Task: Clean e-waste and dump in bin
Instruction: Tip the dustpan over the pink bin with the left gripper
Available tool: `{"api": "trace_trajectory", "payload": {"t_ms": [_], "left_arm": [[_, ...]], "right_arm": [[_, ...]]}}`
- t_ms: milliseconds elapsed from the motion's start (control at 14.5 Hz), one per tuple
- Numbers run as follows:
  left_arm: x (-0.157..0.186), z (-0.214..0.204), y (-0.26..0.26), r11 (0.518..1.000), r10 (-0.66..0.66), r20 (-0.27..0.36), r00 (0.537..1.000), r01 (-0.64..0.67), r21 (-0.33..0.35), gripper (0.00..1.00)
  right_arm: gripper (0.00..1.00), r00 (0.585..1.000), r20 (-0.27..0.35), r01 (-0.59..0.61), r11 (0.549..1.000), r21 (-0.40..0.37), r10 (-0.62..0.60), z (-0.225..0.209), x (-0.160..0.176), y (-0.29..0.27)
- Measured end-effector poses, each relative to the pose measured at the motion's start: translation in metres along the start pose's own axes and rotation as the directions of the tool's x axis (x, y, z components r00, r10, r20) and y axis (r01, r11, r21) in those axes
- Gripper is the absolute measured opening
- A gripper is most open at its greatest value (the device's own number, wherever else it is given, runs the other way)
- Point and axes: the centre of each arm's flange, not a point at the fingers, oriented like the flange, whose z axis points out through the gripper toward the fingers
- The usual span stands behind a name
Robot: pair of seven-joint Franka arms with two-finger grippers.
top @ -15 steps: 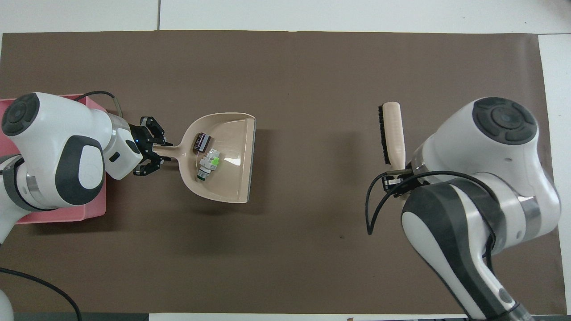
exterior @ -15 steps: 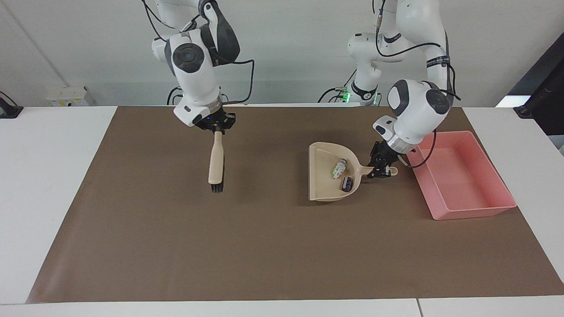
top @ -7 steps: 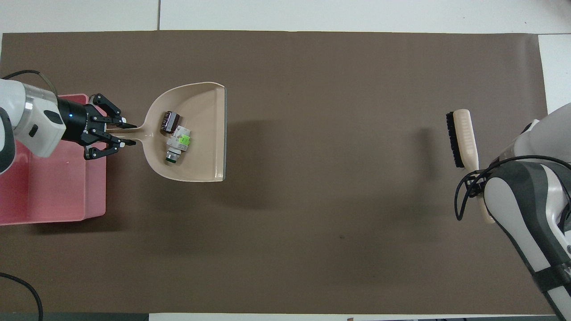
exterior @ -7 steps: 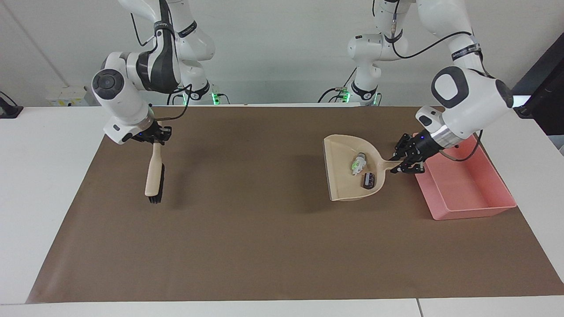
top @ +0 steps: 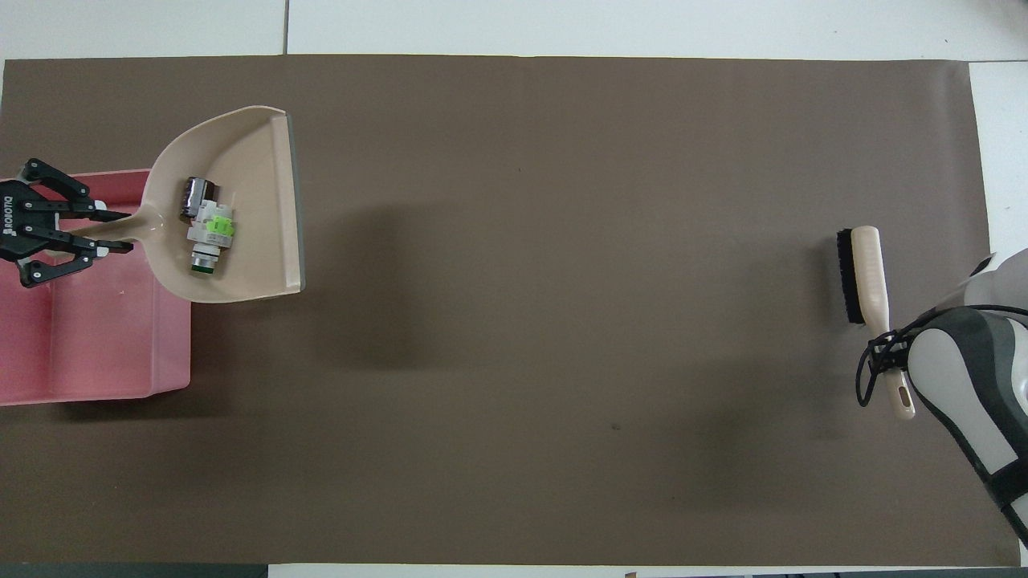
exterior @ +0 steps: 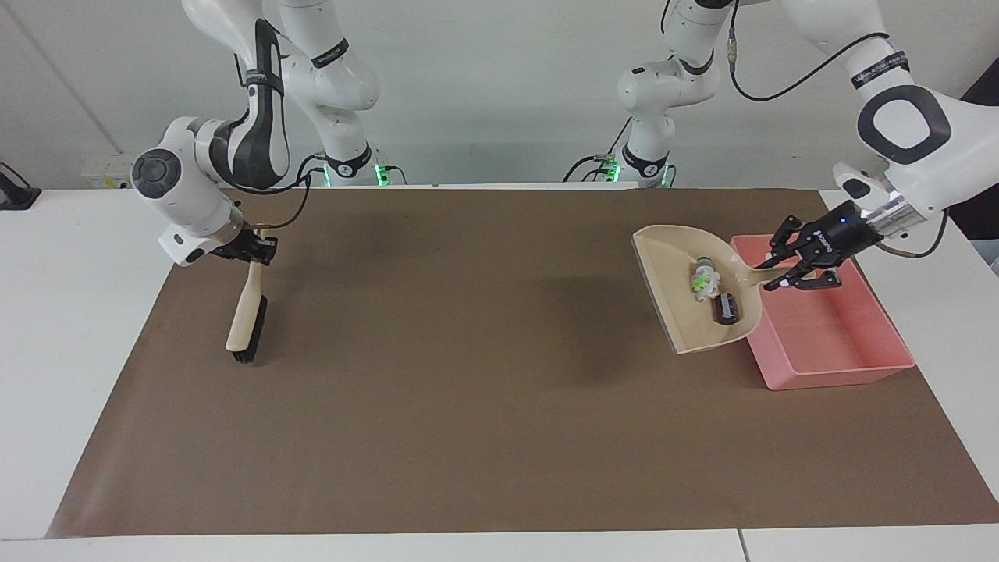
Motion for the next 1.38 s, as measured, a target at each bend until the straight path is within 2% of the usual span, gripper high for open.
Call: {"api": "trace_trajectory", "payload": {"t_ms": [138,413,688,757,964,1170,1239,1377], "left_arm": [[-0.039,-0.018,0.004,1.000,-0.005,0.023,1.000,0.004,0.024,0.33],[-0.089,-0.059,0.004,0.999,-0.012,0.209,0.978,0.005,0.031,0.33],[-0.124,-0.092,-0.001,0.997,0.015,0.393,0.919,-0.042,0.061,0.33],[-0.134,-0.103,-0.001,0.994,0.039,0.434,0.900,-0.078,0.071,0.33],[-0.146,-0.129,-0.006,0.978,0.134,0.602,0.787,-0.205,0.050,0.33],[-0.122,-0.143,-0.012,0.960,0.221,0.739,0.636,-0.274,-0.051,0.33],[-0.110,-0.146,-0.014,0.954,0.244,0.771,0.588,-0.287,-0.083,0.33],[-0.083,-0.151,-0.015,0.951,0.254,0.837,0.485,-0.284,-0.123,0.33]], "right_arm": [[0.26,1.000,-0.001,0.007,1.000,0.005,-0.007,0.007,-0.004,0.007],[0.26,1.000,-0.003,0.020,1.000,0.005,-0.020,0.017,-0.009,0.007],[0.26,0.999,-0.011,0.048,0.999,0.004,-0.048,0.020,-0.013,0.008],[0.32,0.999,-0.013,0.049,0.999,0.004,-0.049,0.020,-0.013,0.009],[0.62,0.999,-0.020,0.049,0.999,0.002,-0.049,0.018,-0.014,0.010],[0.95,0.996,-0.068,0.049,0.999,-0.015,-0.050,-0.003,-0.006,0.012],[1.00,0.993,-0.104,0.047,0.999,-0.027,-0.050,-0.019,0.000,0.014],[1.00,0.981,-0.184,0.046,0.997,-0.056,-0.056,-0.061,0.012,0.016]]}}
